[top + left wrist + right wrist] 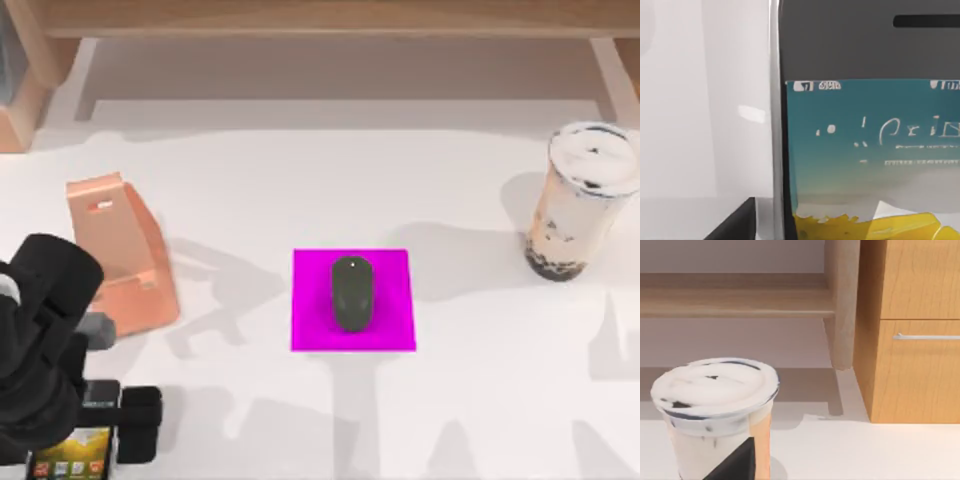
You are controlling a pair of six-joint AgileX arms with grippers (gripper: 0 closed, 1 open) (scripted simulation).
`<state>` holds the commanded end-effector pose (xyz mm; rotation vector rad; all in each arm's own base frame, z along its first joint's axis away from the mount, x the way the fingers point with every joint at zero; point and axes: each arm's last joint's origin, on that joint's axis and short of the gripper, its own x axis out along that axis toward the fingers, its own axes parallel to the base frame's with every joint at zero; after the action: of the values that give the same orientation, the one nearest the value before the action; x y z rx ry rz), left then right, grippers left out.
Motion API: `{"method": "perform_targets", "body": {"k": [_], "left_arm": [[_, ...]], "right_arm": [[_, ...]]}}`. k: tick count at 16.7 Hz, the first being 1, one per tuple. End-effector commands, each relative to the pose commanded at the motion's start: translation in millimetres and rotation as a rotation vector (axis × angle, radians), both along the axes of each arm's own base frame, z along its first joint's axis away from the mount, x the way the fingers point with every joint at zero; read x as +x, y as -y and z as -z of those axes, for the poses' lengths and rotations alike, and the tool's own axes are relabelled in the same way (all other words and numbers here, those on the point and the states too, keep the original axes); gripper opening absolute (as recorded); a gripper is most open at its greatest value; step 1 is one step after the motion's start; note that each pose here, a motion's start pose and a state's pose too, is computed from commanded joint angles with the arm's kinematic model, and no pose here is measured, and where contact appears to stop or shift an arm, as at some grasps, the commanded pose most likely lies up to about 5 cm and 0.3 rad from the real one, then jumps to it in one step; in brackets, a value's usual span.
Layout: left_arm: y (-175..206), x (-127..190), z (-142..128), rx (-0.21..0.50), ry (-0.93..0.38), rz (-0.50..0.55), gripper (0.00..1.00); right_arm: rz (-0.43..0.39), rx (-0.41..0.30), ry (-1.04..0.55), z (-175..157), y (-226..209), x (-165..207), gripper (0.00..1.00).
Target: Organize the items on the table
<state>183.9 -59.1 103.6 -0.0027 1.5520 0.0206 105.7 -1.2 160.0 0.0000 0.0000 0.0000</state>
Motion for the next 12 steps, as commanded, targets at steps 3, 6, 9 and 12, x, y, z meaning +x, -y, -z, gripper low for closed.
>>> {"method": "perform_targets", "body": {"k": [3, 6, 9, 12], "left_arm": [[0.0, 0.0, 0.0, 0.000, 0.000, 0.000, 0.32], [0.0, 0.0, 0.0, 0.000, 0.000, 0.000, 0.10], [0.0, 0.0, 0.0, 0.000, 0.000, 0.000, 0.00], [0.0, 0.0, 0.0, 0.000, 0.000, 0.000, 0.00]], "right_arm": [[0.000, 0.000, 0.000, 0.0, 0.0, 0.0, 1.00], [0.000, 0.000, 0.000, 0.0, 0.0, 0.0, 1.00], [0.000, 0.000, 0.000, 0.0, 0.0, 0.0, 1.00], [0.000, 0.000, 0.000, 0.0, 0.0, 0.0, 1.00]]}}
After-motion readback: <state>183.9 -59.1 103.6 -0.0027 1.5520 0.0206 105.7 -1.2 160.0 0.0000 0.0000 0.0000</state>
